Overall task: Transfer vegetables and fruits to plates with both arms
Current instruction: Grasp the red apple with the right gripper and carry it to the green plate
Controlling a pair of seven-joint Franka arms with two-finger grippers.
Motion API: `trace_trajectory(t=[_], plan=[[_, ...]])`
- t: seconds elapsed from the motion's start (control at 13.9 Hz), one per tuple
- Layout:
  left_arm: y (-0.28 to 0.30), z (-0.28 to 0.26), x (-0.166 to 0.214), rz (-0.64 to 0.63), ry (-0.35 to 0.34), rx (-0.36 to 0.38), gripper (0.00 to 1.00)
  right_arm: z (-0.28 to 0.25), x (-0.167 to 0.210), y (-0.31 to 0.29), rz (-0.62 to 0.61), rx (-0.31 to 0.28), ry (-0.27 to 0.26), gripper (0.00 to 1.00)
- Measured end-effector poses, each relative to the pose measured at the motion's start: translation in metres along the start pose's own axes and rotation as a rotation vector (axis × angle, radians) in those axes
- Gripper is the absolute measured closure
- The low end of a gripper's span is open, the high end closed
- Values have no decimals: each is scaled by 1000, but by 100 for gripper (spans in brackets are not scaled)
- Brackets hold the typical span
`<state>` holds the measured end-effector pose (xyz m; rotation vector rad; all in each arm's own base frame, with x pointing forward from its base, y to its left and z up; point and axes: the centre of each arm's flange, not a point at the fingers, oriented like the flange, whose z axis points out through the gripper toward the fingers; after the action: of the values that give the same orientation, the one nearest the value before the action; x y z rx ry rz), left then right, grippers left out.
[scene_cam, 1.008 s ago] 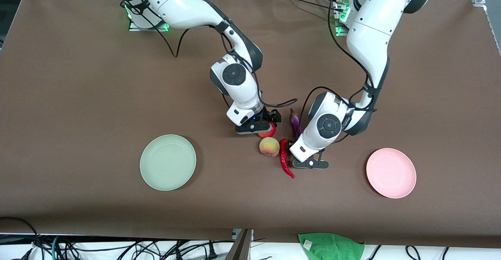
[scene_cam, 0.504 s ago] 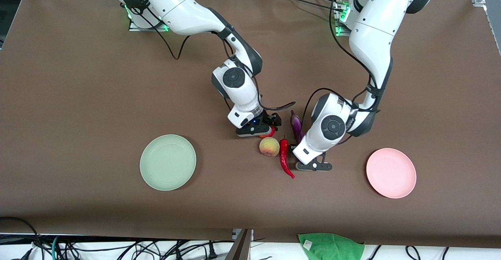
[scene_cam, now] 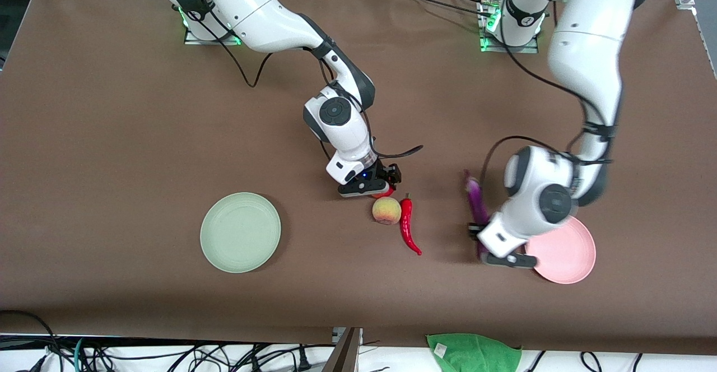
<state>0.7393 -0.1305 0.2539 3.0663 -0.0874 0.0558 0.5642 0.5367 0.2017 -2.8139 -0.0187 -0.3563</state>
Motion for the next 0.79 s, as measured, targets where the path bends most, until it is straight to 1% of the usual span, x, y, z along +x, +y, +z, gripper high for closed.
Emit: trace_trajectory(t=[0.22, 0.36, 0.58, 0.72, 0.79], plan=[[-63, -17, 10, 30, 25, 7, 61, -5, 7, 1, 4, -3, 5, 15], [-91, -17, 11, 45, 25, 17, 61, -20, 18, 2, 2, -27, -19, 15], [-130, -6, 10, 57, 30, 26, 61, -64, 49, 14, -55, -67, -54, 15], [-152, 1, 11, 79, 49, 32, 61, -87, 76, 45, -110, -110, -100, 15], [-161, 5, 11, 86, 60, 35, 61, -94, 92, 67, -150, -117, -111, 15]])
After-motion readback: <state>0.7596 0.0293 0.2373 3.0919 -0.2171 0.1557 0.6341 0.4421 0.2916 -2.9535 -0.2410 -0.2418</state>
